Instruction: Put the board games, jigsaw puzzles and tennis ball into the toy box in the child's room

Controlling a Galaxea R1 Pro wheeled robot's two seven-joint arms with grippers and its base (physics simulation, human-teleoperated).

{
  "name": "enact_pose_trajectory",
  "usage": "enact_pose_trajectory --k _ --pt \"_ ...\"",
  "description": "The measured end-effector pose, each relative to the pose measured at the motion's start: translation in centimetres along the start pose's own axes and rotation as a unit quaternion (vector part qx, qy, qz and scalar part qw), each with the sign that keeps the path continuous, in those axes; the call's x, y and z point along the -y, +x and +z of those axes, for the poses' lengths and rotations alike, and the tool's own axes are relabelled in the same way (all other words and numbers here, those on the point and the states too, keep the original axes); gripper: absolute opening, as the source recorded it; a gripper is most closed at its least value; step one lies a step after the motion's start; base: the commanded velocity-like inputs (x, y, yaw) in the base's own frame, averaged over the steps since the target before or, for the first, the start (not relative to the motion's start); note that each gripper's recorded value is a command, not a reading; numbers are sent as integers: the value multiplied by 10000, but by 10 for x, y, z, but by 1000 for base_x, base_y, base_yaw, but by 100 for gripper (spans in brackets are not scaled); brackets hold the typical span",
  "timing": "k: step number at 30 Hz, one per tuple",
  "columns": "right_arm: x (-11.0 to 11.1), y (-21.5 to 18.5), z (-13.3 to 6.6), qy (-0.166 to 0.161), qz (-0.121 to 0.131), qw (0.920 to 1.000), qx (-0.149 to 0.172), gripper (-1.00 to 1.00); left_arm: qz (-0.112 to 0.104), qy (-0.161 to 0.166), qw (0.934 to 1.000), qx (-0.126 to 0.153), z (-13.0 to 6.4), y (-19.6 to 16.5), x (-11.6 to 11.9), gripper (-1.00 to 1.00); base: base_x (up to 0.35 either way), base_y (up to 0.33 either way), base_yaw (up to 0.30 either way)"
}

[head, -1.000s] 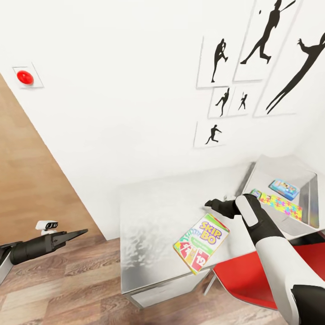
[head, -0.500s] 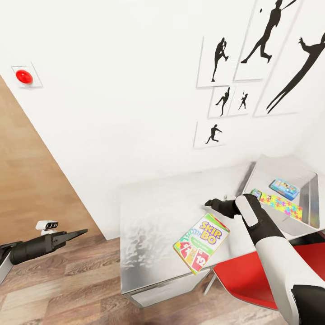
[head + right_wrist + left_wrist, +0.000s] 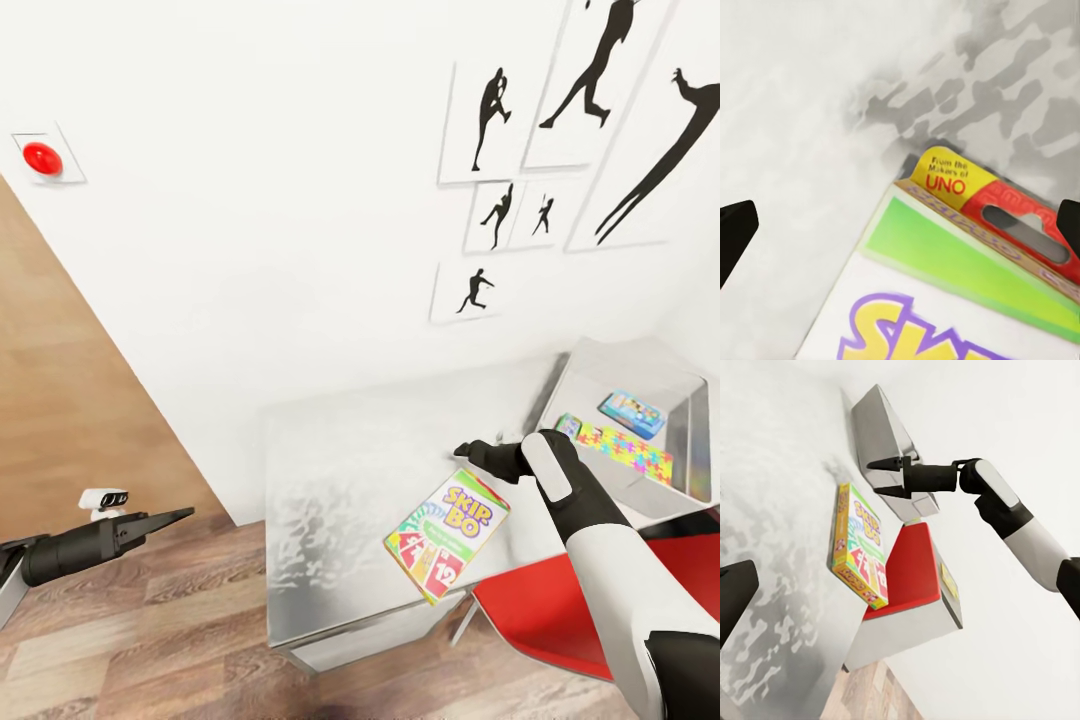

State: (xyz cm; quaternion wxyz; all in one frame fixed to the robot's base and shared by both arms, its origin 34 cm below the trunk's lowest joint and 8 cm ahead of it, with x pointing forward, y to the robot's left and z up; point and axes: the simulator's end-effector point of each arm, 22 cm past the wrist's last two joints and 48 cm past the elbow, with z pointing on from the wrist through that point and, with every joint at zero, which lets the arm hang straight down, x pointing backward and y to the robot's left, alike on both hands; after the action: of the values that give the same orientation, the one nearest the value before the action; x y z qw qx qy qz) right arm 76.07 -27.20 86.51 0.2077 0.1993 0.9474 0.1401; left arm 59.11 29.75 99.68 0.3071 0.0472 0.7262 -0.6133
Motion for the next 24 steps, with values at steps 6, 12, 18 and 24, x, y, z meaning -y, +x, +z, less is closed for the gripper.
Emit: enact_pose_trajectory --k 6,12,18,24 --pt "2 3 4 21 8 10000 -39 100 -42 -15 10000 -13 0 2 -4 100 0 0 0" --pt "5 6 9 40 8 10000 -79 100 -84 -30 10000 -25 0 5 -7 100 0 0 0" --pt "6 10 13 57 11 9999 -120 100 -126 -43 9999 -36 1 7 -11 100 -3 14 0" --pt "8 13 18 71 18 9998 -162 100 -170 -57 9998 -47 1 9 -14 100 -49 142 0"
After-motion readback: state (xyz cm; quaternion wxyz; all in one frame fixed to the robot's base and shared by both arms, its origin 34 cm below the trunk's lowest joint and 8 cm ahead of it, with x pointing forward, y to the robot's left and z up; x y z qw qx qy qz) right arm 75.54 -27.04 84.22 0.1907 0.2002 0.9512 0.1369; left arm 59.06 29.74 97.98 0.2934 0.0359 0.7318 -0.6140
